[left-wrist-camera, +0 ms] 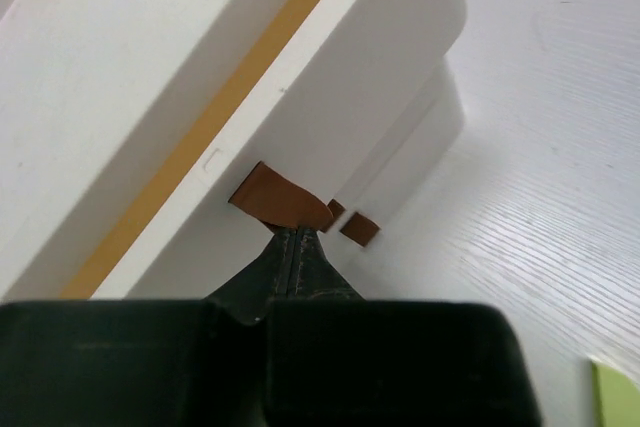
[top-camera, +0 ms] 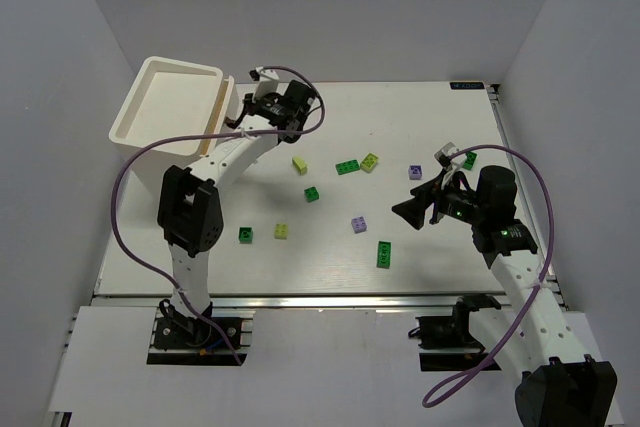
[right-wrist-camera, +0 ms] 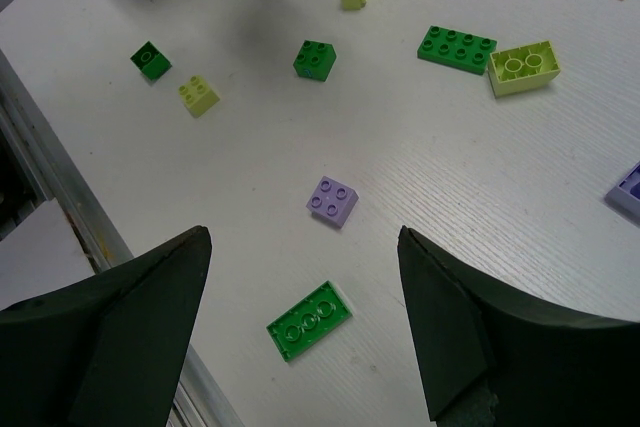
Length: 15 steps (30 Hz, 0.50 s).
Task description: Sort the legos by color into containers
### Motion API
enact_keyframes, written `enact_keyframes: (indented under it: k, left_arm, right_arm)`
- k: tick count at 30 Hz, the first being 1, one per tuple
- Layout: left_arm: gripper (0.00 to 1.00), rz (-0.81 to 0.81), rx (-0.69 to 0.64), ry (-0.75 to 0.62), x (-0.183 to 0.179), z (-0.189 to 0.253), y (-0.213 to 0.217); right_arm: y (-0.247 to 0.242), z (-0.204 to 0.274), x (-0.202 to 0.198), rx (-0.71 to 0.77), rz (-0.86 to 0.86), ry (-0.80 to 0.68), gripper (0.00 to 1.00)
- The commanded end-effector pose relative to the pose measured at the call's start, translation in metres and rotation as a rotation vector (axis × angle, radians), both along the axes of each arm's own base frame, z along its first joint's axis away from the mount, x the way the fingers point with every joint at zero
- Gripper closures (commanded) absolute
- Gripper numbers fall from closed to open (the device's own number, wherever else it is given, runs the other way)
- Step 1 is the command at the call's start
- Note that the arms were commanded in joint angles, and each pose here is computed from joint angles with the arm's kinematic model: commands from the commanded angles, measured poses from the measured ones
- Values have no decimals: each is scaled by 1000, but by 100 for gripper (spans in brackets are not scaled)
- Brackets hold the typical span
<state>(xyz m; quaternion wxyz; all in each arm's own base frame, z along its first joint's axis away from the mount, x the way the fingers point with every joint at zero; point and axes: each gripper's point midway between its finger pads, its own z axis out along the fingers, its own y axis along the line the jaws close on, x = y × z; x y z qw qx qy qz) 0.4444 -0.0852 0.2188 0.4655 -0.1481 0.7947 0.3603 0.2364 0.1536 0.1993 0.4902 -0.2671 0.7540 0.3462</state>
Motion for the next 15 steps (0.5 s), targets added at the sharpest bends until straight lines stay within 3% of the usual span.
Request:
enact_keyframes:
  k: [1, 15]
  left_arm:
    - [100, -106, -89, -28, 1, 12, -29]
    - [100, -281, -175, 42, -3, -7, -91]
  right_arm:
    - [1, 19, 6, 9, -4, -49, 19]
    - [1, 16, 7, 5, -7, -43, 19]
